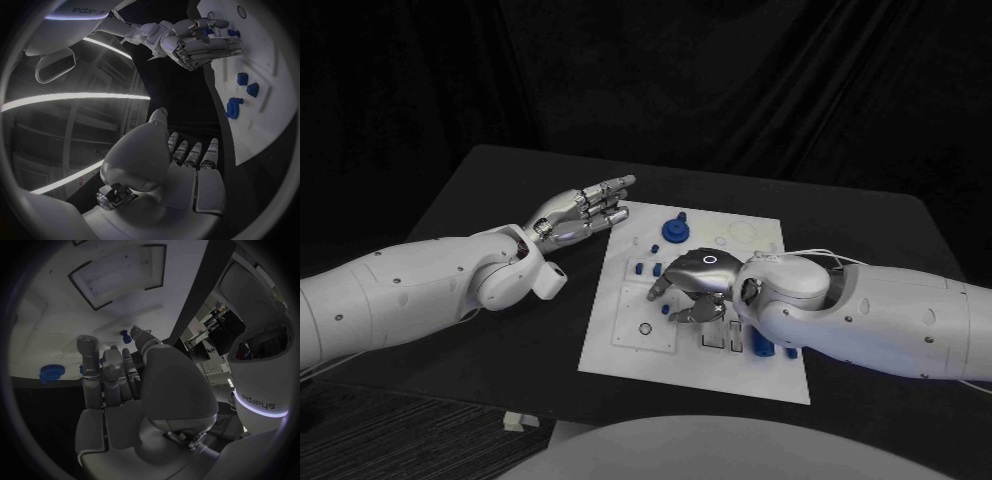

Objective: Assemble the parts on the task board

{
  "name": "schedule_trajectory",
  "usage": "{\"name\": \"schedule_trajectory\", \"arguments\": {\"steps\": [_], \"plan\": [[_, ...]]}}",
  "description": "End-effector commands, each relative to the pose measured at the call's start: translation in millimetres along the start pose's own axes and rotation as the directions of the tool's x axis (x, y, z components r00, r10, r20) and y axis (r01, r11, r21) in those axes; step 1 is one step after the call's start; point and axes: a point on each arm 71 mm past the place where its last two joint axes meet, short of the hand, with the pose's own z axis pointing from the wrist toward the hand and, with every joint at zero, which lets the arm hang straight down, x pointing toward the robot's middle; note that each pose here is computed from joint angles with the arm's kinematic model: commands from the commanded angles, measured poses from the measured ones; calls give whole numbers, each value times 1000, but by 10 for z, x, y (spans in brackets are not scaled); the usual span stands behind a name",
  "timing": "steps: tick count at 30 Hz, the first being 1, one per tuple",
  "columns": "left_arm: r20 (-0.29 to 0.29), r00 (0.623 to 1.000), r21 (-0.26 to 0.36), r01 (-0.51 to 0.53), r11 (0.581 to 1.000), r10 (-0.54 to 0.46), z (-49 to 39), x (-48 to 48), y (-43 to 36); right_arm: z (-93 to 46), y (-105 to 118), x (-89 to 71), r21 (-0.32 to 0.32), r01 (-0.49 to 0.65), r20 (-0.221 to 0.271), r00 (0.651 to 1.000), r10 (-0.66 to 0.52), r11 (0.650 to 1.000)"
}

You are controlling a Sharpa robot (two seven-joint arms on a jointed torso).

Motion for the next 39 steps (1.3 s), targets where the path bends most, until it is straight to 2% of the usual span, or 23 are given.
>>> {"name": "schedule_trajectory", "arguments": {"steps": [1, 4, 10, 14, 19, 23, 29, 39], "plan": [[-8, 1000, 10, 16, 1000, -16, 7, 20, -4, -19, -24, -2, 20, 3, 20, 1000, -3, 1000], [-7, 1000, 10, 16, 1000, -16, 0, 17, -3, -86, -59, -46, 25, 1, 77, 997, -3, 1000], [-1, 1000, 9, 13, 1000, -13, -24, 4, -6, -318, -215, -264, 80, 20, 135, 990, -31, 997], [4, 1000, 7, 11, 1000, -11, -41, -7, -8, -572, -398, -438, 172, 36, 130, 990, -59, 984], [6, 1000, 6, 10, 1000, -10, -46, -12, -7, -825, -608, -522, 267, 41, 126, 989, -77, 963], [3, 1000, 6, 12, 1000, -12, -43, -4, -4, -938, -747, -520, 315, 42, 115, 990, -82, 948], [1, 1000, 8, 14, 1000, -14, -40, 6, -1, -1040, -890, -415, 356, 34, 97, 993, -74, 934], [1, 1000, 5, 15, 1000, -15, -45, 6, 11, -1048, -965, -265, 352, 21, 101, 993, -61, 936]]}}
